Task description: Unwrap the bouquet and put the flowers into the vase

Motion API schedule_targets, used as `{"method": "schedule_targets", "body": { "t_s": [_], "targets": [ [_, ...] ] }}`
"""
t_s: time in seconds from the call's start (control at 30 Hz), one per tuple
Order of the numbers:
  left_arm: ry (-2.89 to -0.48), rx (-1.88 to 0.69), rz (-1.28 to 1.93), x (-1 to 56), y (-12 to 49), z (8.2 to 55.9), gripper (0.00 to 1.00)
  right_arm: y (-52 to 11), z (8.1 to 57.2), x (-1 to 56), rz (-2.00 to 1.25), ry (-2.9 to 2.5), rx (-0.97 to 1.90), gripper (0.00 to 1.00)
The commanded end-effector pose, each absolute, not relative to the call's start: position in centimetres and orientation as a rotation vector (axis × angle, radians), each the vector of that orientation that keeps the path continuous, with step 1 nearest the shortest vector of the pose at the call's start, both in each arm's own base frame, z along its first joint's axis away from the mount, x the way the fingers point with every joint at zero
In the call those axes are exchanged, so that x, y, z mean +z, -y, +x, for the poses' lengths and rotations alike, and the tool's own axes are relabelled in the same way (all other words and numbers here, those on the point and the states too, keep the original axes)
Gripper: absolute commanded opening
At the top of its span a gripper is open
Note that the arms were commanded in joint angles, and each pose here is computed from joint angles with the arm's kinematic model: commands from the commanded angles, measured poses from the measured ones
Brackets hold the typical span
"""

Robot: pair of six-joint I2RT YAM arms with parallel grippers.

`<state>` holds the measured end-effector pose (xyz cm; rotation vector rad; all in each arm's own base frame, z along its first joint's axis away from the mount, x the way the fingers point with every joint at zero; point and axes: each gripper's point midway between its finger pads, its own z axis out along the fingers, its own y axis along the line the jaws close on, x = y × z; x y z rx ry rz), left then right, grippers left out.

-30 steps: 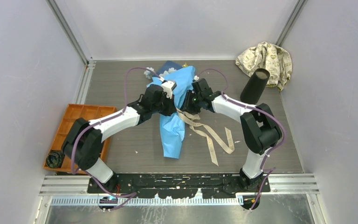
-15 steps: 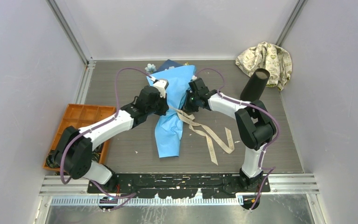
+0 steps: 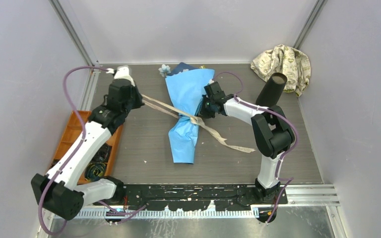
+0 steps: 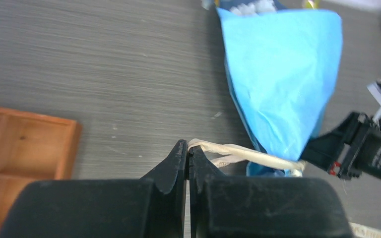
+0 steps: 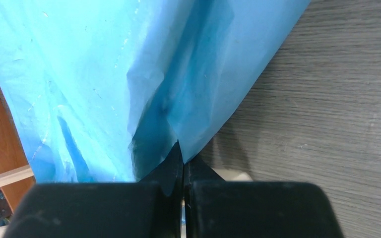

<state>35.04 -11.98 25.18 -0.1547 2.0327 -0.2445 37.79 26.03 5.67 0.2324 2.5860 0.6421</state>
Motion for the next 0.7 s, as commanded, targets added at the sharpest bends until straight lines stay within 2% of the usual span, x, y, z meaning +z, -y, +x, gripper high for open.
{"method": "schedule_targets", "body": {
  "t_s": [0.0,0.17,0.37,0.67],
  "targets": [
    [-1.916,-0.096,-0.361,30.7,6.4,33.5,0.03,-25.4,39.2,6.4,0.251,-2.554,0.597,0.01],
    [-1.837,0.081,-0.583,34.3,0.0,32.0,0.05,-25.0,39.5,6.3,0.269,-2.557,0.592,0.01],
    [-1.747,0.055,-0.802,37.6,-5.2,31.5,0.08,-24.4,39.5,6.1,0.278,-2.566,0.569,0.01],
    [-1.578,0.184,-1.023,41.4,-12.1,29.3,0.08,-23.4,39.7,6.0,0.298,-2.563,0.512,0.01]
  ]
}}
